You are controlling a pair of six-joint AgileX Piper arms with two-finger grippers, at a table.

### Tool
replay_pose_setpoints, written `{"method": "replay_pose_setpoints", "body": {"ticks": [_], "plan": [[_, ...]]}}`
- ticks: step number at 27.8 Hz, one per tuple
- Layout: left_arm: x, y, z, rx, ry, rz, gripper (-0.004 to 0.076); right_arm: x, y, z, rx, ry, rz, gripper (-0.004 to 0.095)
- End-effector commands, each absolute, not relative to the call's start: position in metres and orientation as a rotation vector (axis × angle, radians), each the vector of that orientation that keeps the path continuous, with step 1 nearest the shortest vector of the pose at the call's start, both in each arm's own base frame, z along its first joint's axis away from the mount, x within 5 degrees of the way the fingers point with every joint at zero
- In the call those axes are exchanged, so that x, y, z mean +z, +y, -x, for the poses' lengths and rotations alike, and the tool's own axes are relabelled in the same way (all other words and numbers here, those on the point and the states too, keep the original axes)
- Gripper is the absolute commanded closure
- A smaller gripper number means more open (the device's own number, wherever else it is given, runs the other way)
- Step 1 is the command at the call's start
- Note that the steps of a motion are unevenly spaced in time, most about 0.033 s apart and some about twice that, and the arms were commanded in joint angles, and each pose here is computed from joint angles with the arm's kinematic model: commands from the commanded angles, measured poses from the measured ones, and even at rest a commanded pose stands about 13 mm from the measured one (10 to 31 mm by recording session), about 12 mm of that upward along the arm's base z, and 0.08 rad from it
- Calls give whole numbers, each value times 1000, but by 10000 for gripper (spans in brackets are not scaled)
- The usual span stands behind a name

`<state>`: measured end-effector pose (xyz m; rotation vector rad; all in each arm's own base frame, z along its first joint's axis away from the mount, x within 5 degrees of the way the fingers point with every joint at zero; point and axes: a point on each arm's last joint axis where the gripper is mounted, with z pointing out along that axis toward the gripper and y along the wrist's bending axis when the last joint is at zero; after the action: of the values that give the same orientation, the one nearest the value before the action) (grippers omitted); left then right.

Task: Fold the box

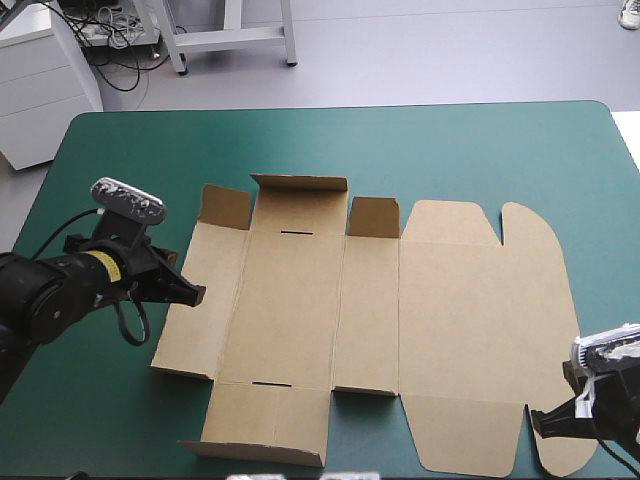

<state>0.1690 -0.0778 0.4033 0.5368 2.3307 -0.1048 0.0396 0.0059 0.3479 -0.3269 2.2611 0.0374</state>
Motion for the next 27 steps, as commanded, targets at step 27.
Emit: {"method": "replay_pose_setpoints", "body": {"ticks": [27], "plan": [[405,52,-216,-640,2249,-24,731,348,8,-46,41,2206,344,926]]}}
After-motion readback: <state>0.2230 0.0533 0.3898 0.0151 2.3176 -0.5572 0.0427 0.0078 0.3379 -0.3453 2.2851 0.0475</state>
